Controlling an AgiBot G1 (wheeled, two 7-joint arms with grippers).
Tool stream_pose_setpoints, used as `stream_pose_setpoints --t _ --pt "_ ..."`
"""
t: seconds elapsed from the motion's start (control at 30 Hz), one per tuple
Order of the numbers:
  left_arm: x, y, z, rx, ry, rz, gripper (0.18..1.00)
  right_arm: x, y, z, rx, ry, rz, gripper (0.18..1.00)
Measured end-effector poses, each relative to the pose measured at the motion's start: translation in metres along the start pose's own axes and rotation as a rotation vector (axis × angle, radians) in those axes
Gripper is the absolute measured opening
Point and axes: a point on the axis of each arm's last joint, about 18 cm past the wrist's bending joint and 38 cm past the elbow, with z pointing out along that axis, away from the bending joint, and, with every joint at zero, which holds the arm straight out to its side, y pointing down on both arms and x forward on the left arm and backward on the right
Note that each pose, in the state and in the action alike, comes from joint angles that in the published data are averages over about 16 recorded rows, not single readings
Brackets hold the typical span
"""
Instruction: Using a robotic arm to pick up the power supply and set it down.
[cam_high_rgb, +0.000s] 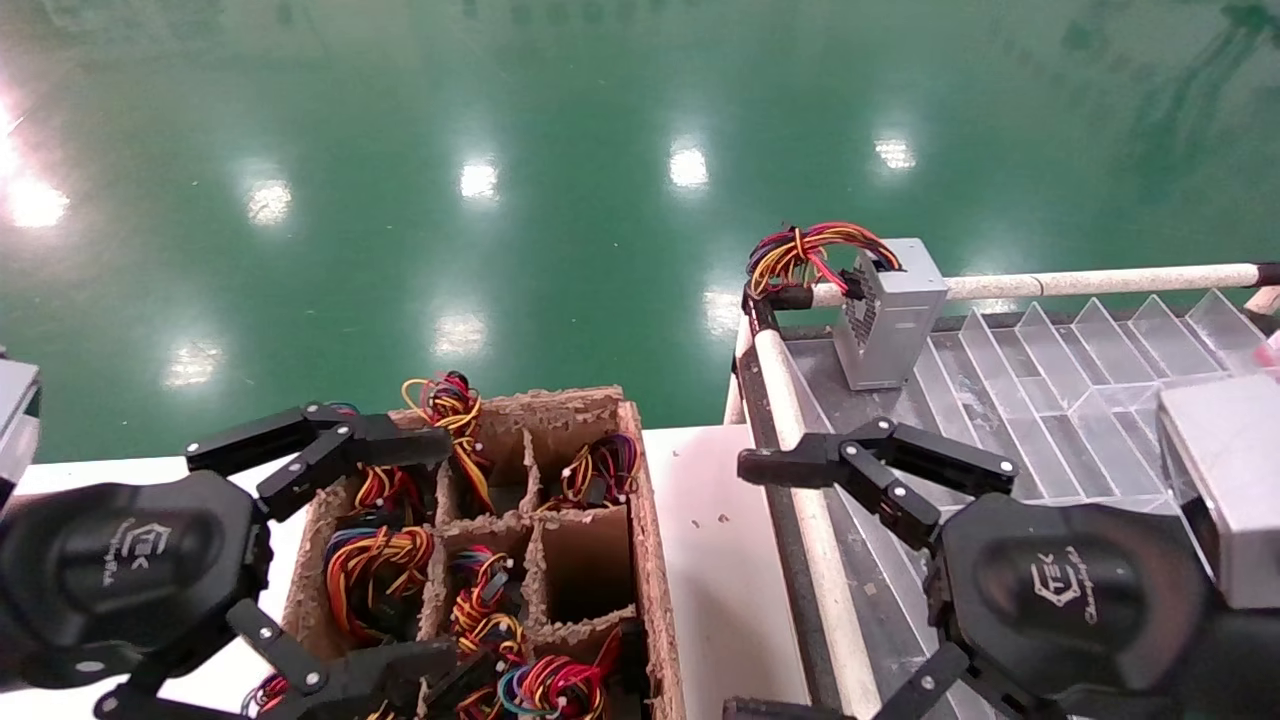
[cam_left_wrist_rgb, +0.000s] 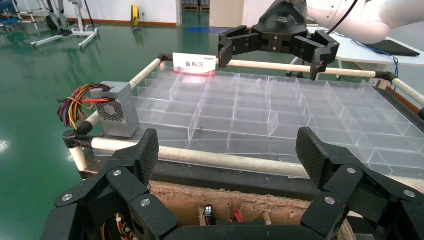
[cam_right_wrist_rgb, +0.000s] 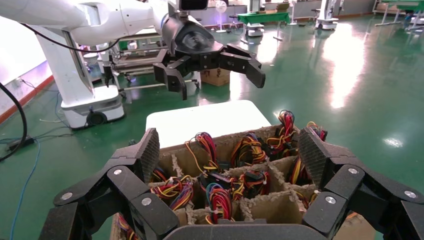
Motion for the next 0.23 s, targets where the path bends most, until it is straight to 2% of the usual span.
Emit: stream_pose_setpoints --t 0.23 --pt "0.0 0.0 0.0 0.0 0.0 0.0 0.999 0.0025 0.0001 0.0 -0.003 0.006 -0.004 1.0"
